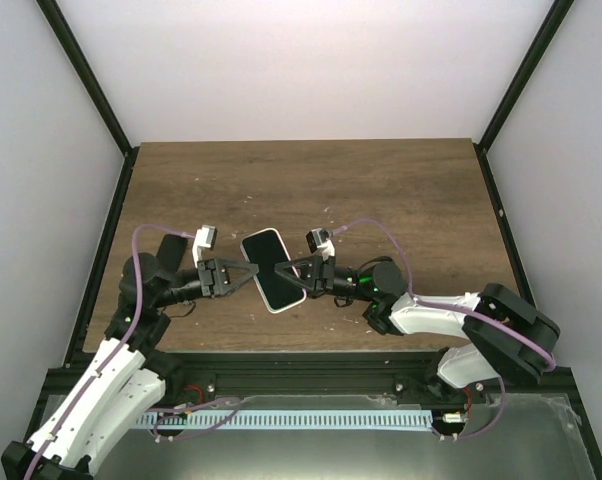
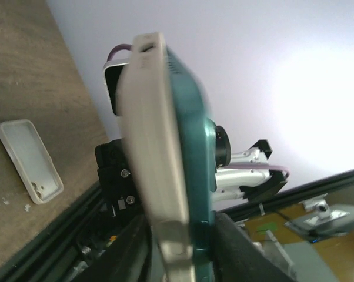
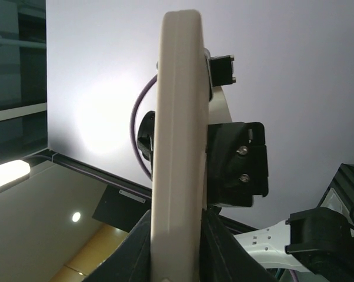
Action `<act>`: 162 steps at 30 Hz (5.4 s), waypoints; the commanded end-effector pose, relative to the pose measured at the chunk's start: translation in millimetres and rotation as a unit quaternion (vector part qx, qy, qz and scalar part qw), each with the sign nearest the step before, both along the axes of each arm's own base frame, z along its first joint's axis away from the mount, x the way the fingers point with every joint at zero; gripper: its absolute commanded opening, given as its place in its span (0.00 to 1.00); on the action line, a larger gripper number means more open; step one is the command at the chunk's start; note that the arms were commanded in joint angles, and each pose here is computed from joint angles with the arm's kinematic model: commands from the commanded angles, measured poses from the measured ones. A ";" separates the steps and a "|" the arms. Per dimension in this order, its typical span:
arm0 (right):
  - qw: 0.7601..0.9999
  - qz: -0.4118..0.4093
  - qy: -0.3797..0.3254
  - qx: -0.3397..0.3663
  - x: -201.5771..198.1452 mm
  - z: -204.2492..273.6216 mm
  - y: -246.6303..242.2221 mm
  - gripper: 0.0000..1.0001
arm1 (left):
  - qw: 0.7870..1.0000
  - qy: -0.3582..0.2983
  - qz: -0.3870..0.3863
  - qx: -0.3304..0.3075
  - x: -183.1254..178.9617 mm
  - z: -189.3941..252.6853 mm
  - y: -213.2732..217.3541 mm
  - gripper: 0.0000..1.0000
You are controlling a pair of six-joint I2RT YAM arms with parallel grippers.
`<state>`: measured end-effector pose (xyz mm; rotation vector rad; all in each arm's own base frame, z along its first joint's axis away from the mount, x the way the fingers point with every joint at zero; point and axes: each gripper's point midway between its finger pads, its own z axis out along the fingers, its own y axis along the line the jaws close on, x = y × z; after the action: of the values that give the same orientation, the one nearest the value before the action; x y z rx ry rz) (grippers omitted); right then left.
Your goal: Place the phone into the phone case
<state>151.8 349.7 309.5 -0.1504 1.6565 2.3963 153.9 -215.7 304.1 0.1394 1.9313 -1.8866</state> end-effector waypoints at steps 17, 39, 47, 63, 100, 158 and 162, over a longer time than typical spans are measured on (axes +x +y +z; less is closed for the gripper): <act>0.998 -0.037 -0.051 -0.006 -2.3 22.5 -9.0 0.23 | 0.999 -0.018 -0.003 0.050 0.3 9.7 0.3 0.00; 0.989 -0.016 -0.109 -0.098 -25.1 -8.0 -17.2 0.11 | 0.992 -0.073 -0.078 0.069 -16.4 19.8 -6.9 0.05; 0.991 -0.001 -0.112 -0.077 -31.5 -4.3 -19.1 0.03 | 0.995 -0.047 -0.033 0.087 -1.9 13.5 -3.7 0.25; 0.991 0.000 -0.108 -0.077 -36.1 -12.7 -23.8 0.03 | 0.995 -0.024 0.033 0.088 29.4 3.0 -2.3 0.03; 0.979 -0.194 -0.045 -0.046 42.0 31.6 -26.2 0.03 | 0.995 0.067 -0.072 0.016 -5.3 -31.6 -11.9 0.49; 0.890 -0.224 -0.037 -0.396 202.2 -183.6 -35.5 0.05 | 0.894 0.083 0.185 0.400 62.5 -133.4 70.5 1.00; 0.887 -0.228 -0.030 -0.400 219.1 -194.7 -36.6 0.05 | 0.897 0.091 0.181 0.393 61.4 -136.6 68.0 1.00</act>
<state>341.7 303.7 82.4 0.0931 2.3722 1.2054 214.3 -149.3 173.1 -0.1328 2.5256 -0.8308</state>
